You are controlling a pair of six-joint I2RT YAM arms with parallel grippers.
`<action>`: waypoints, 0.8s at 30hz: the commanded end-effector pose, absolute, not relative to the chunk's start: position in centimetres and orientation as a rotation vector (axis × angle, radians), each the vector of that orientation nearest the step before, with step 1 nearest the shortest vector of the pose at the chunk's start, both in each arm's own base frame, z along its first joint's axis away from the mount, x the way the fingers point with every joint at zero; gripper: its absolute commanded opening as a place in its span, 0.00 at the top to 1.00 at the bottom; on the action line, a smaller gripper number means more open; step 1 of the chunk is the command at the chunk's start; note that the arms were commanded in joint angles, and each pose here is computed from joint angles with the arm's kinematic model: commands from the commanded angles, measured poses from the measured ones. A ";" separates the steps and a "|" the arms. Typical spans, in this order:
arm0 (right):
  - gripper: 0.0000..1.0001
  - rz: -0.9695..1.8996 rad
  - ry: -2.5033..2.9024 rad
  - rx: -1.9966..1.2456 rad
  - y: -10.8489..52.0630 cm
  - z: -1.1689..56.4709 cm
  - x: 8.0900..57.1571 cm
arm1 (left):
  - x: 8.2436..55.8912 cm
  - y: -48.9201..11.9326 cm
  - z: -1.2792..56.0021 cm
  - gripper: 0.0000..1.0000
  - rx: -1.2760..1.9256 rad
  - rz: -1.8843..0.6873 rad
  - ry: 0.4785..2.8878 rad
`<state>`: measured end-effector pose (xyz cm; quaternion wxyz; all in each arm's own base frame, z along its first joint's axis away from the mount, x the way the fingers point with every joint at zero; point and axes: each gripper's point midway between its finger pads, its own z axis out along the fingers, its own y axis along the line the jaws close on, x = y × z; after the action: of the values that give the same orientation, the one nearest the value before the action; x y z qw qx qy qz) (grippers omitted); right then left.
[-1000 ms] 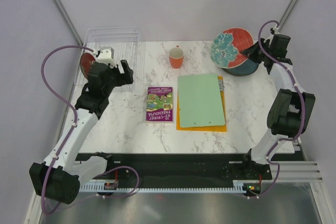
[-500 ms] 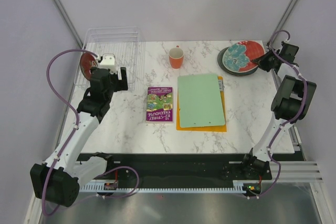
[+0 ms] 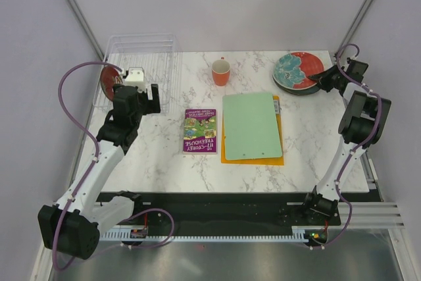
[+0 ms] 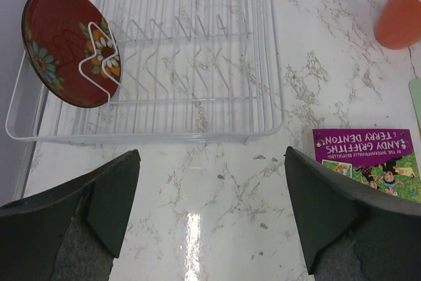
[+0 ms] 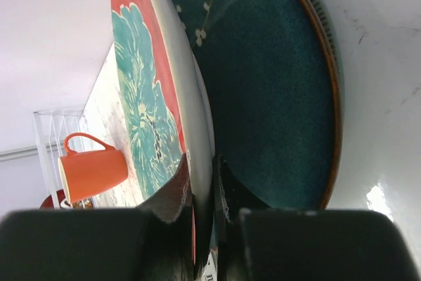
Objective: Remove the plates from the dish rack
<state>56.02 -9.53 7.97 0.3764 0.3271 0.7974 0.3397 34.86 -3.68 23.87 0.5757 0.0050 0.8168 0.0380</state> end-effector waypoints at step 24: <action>0.02 0.512 2.059 0.631 -11.8 15.2 54.0 | 38.2 0.9 26.7 0.00 -0.076 0.402 1.879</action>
<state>54.59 -10.55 10.43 0.3969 0.2915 0.8291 0.2649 36.11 -2.18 22.98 0.5509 -0.0109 0.8298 0.0882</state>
